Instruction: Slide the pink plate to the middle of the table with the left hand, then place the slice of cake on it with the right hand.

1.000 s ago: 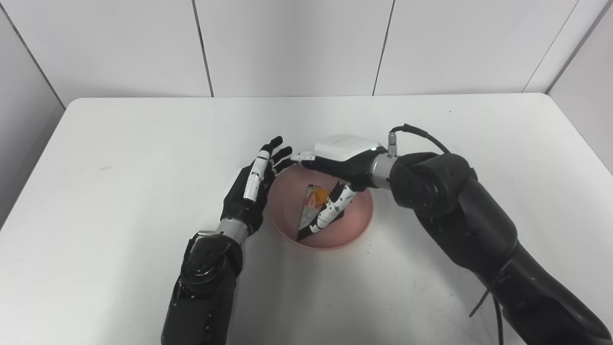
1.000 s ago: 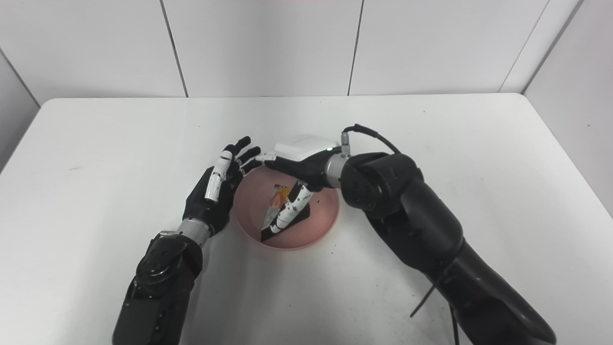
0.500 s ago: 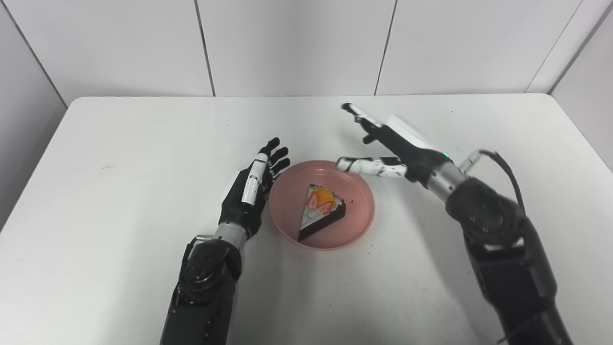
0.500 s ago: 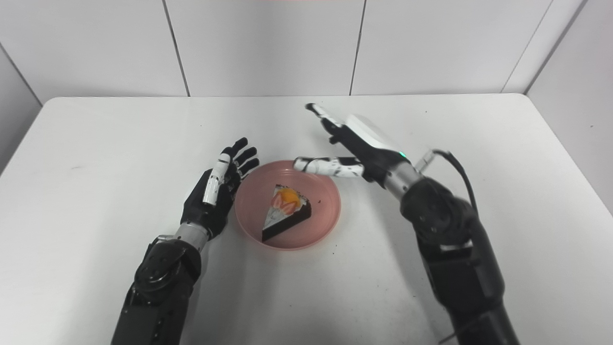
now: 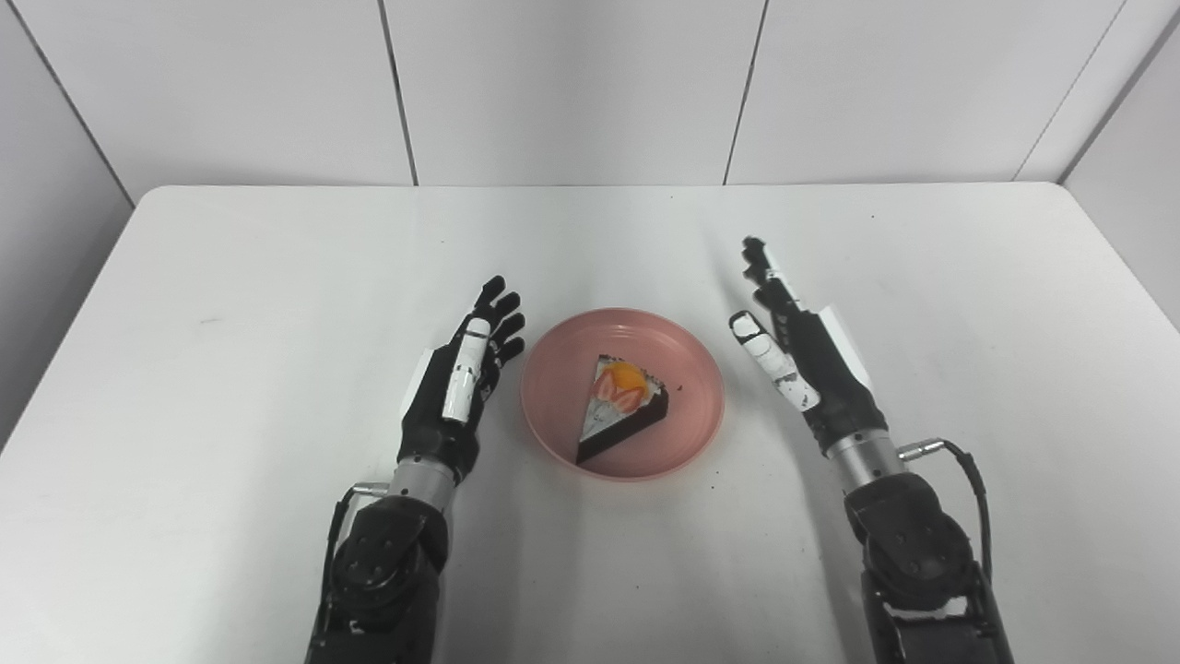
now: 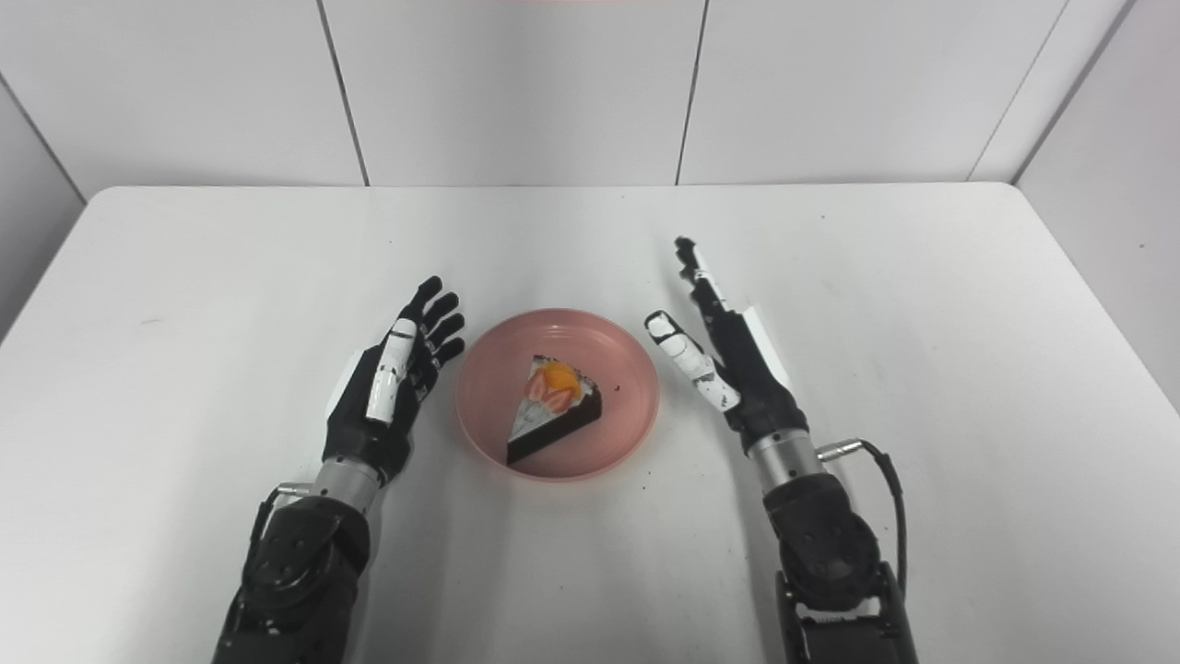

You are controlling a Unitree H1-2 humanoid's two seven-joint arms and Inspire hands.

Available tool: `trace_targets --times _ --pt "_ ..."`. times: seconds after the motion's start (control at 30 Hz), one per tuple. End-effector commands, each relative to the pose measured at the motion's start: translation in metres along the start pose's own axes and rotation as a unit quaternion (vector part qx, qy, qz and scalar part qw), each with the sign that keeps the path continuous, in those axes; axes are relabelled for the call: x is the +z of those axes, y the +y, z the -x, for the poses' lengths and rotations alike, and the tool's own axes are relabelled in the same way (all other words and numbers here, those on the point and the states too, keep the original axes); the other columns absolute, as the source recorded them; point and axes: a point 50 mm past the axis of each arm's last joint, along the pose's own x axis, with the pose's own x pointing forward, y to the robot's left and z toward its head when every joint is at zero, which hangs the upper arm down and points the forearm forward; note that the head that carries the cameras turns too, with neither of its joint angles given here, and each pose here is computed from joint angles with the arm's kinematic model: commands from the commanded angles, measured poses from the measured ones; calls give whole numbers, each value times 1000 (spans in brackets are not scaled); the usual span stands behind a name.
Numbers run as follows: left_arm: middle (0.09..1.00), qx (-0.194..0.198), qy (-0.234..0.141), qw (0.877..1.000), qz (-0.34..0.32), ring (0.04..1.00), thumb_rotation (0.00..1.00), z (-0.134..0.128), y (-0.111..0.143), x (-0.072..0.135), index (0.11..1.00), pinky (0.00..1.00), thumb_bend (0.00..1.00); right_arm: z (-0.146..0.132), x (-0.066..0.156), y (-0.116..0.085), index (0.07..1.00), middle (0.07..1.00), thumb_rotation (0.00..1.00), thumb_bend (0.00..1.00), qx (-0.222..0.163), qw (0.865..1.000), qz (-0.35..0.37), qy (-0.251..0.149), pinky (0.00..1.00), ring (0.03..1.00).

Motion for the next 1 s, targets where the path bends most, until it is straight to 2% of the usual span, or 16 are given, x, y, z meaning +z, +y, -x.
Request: trace_targets --times 0.0,0.07,0.3,0.53,0.97 --pt "948 5 -14 1000 -12 935 1000 4 0 4 947 936 418 -3 12 -2 1000 1000 1000 690 -18 999 -16 -45 1000 1000" --pt "951 9 -18 1000 -20 936 1000 8 -2 4 950 933 411 1 9 1 1000 1000 1000 554 -21 998 -42 -37 1000 1000" --pt "958 15 -22 999 -24 945 1000 20 -2 3 957 944 404 10 -7 9 1000 1000 1000 246 -41 994 -97 -18 987 1000" --pt "957 16 -19 999 -27 941 1000 18 -1 0 954 940 402 9 -19 11 1000 1000 1000 237 -39 993 -107 5 1000 999" --pt "953 12 -21 999 -46 943 1000 6 7 -5 948 932 413 6 -26 14 1000 1000 1000 232 -33 992 -113 37 1000 993"
